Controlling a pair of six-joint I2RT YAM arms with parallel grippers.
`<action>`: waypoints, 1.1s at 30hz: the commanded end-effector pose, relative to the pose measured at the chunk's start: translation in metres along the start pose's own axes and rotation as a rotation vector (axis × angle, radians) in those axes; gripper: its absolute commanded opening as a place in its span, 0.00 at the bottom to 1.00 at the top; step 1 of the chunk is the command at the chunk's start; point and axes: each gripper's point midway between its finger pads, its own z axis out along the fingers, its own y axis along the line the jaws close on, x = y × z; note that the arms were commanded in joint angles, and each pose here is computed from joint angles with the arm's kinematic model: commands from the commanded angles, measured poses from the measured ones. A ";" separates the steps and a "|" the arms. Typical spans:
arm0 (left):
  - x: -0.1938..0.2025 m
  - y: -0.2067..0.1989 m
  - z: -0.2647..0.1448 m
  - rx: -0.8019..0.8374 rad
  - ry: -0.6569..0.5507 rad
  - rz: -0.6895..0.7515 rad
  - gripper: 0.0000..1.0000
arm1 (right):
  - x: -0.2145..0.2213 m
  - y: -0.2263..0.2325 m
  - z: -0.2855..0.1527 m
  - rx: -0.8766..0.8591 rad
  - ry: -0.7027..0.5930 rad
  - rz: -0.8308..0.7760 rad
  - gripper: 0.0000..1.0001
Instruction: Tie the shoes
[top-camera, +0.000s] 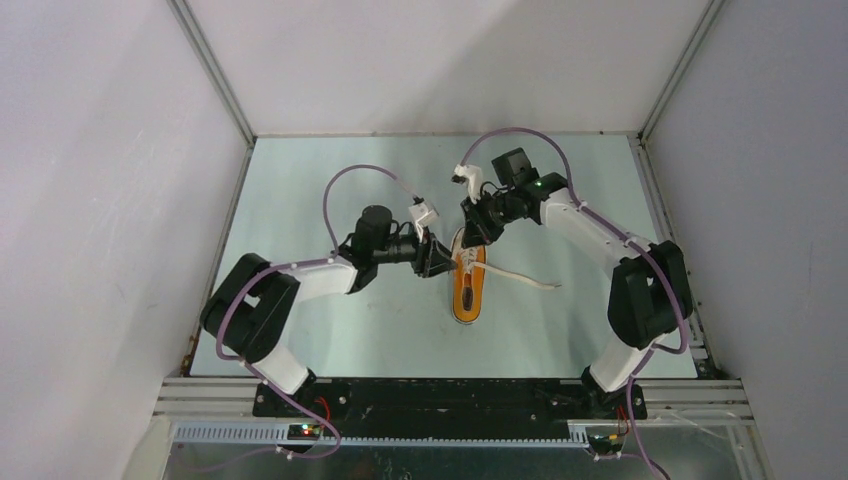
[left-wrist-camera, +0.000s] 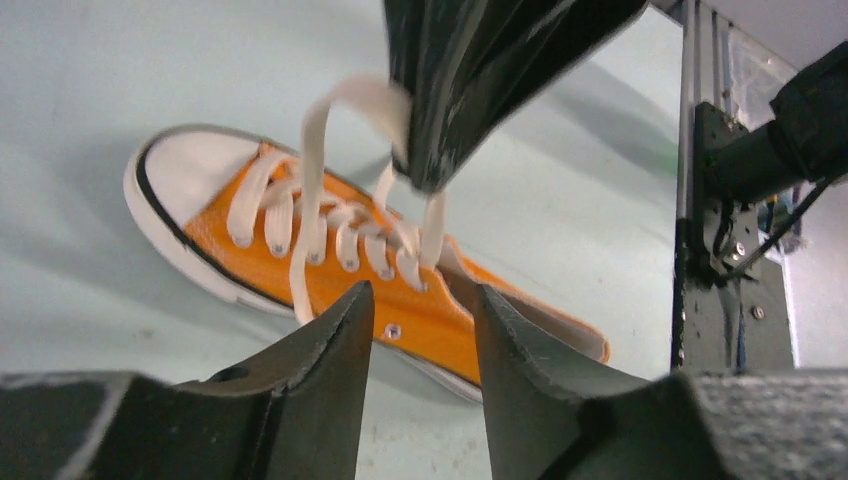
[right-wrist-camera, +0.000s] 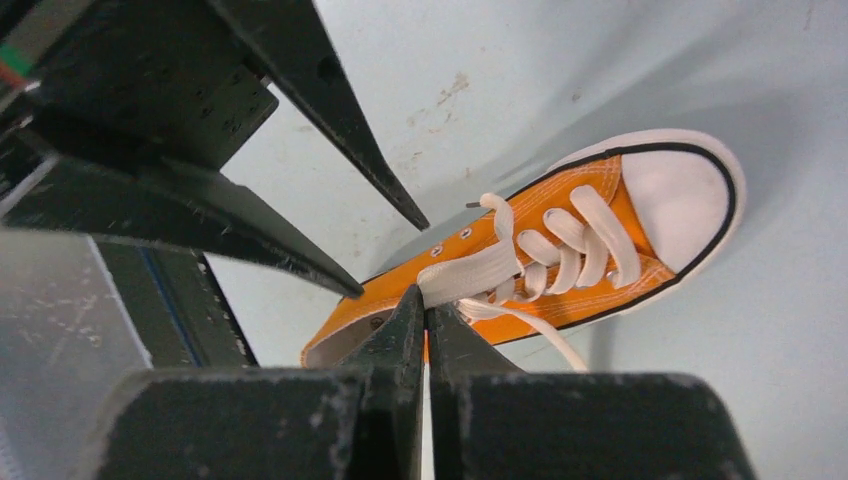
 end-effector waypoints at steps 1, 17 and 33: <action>-0.041 0.002 0.007 -0.042 -0.168 0.097 0.50 | -0.016 0.010 -0.001 -0.045 -0.032 0.129 0.00; -0.070 0.000 0.032 0.061 -0.209 0.244 0.76 | -0.015 0.003 -0.006 -0.030 -0.049 0.212 0.00; -0.019 -0.003 0.040 0.125 -0.107 0.199 0.46 | -0.012 -0.006 -0.008 -0.024 -0.060 0.276 0.00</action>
